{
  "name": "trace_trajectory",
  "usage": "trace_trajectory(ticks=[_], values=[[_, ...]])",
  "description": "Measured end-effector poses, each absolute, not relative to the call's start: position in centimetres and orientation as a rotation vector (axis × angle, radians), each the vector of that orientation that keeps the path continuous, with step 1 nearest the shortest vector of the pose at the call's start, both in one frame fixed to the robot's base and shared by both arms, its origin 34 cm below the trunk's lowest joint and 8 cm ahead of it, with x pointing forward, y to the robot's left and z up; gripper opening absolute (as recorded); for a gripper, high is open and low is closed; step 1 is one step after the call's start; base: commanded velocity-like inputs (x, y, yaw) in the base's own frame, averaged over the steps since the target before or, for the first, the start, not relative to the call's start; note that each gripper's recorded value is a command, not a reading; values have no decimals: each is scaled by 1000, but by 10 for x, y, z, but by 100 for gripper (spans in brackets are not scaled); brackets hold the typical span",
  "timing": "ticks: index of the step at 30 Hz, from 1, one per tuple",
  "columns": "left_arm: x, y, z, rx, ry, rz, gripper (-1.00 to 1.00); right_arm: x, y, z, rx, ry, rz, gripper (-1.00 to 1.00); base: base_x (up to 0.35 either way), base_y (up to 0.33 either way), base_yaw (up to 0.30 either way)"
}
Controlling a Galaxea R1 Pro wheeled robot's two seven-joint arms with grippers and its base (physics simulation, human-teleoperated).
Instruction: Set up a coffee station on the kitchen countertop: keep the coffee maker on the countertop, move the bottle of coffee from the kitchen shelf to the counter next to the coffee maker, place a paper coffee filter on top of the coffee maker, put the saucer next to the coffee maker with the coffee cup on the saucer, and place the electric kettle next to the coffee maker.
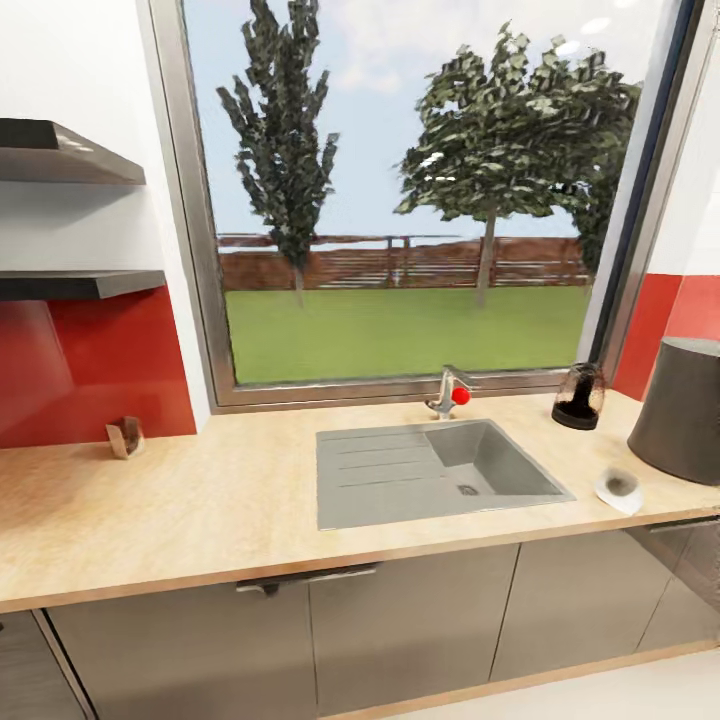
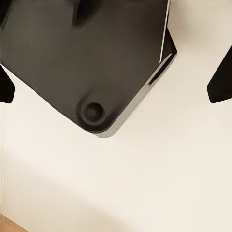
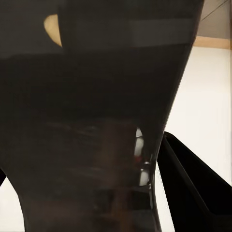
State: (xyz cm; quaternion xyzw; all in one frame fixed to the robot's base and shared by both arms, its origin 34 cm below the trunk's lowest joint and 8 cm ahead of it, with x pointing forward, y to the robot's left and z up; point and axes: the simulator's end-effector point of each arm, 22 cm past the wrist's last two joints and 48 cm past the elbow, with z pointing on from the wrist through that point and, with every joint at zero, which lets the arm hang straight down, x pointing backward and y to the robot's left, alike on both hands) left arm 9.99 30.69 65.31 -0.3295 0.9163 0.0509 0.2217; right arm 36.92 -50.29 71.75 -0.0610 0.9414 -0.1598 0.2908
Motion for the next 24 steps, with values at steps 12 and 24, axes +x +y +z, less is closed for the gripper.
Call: trace_trajectory(ticks=[12,24], values=[[100,307,653,-911,2532,141,100,368,-502,717,-163,2512,-425,-100,0,-298,0],[100,302,653,-913,2534,133,100,368,-503,717,-163,2512,-426,-100,0,-298,0]])
